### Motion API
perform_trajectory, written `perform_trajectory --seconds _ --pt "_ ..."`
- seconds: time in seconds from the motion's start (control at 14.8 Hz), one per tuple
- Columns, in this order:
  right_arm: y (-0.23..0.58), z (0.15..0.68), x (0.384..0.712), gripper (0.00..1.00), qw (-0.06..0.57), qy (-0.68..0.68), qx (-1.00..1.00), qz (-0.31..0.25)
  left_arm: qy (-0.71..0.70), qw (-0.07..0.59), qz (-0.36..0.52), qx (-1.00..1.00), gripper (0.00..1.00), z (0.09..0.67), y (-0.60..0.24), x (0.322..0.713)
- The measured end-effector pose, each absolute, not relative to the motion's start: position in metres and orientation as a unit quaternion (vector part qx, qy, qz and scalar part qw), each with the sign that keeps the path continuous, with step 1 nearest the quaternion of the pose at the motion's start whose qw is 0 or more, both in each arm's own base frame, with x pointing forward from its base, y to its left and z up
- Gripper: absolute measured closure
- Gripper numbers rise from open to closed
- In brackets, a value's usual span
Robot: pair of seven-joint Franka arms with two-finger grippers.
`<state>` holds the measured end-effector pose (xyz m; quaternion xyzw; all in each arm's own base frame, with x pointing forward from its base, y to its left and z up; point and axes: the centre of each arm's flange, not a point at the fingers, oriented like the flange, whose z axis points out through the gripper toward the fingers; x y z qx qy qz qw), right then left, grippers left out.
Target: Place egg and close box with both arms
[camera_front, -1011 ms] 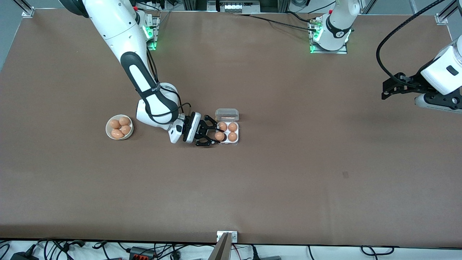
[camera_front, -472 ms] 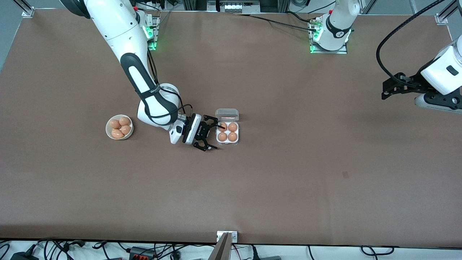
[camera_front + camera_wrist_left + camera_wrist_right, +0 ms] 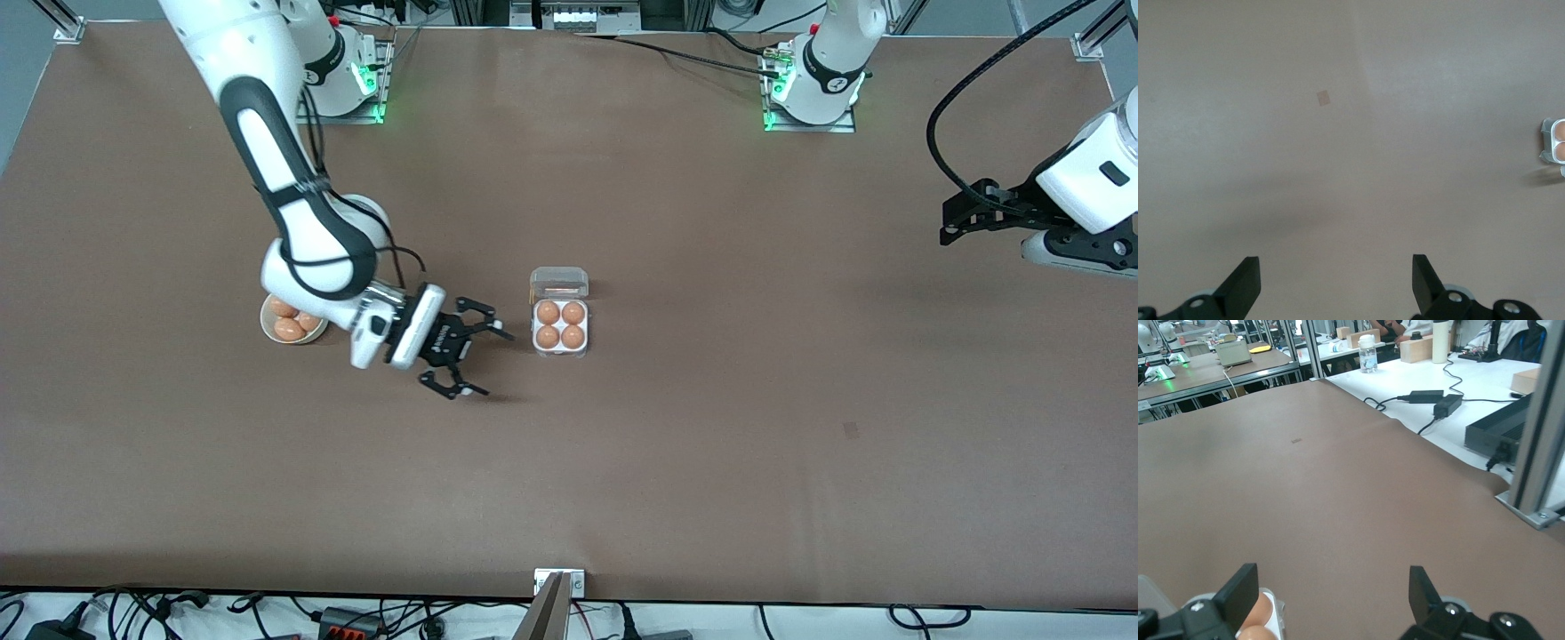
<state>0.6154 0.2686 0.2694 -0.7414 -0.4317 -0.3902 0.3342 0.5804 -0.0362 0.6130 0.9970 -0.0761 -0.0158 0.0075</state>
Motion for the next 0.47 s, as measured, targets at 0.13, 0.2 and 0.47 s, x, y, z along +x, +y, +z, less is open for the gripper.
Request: perform_trajectory --seconds 0.13,0.2,0.47 --pt "0.255 0.299 0.612 0.00 0.340 -0.408 -0.761 -0.373 -0.076 0.008 -0.016 0.997 0.00 0.613 -0.036 0.580" --pt "0.249 0.314 0.609 0.00 0.339 -0.398 -0.770 -0.366 -0.076 0.008 -0.016 0.997 0.00 0.613 -0.036 0.580" --pt "0.191 0.368 0.610 0.00 0.317 -0.384 -0.803 -0.328 -0.077 0.008 -0.031 0.997 0.00 0.610 -0.037 0.577"
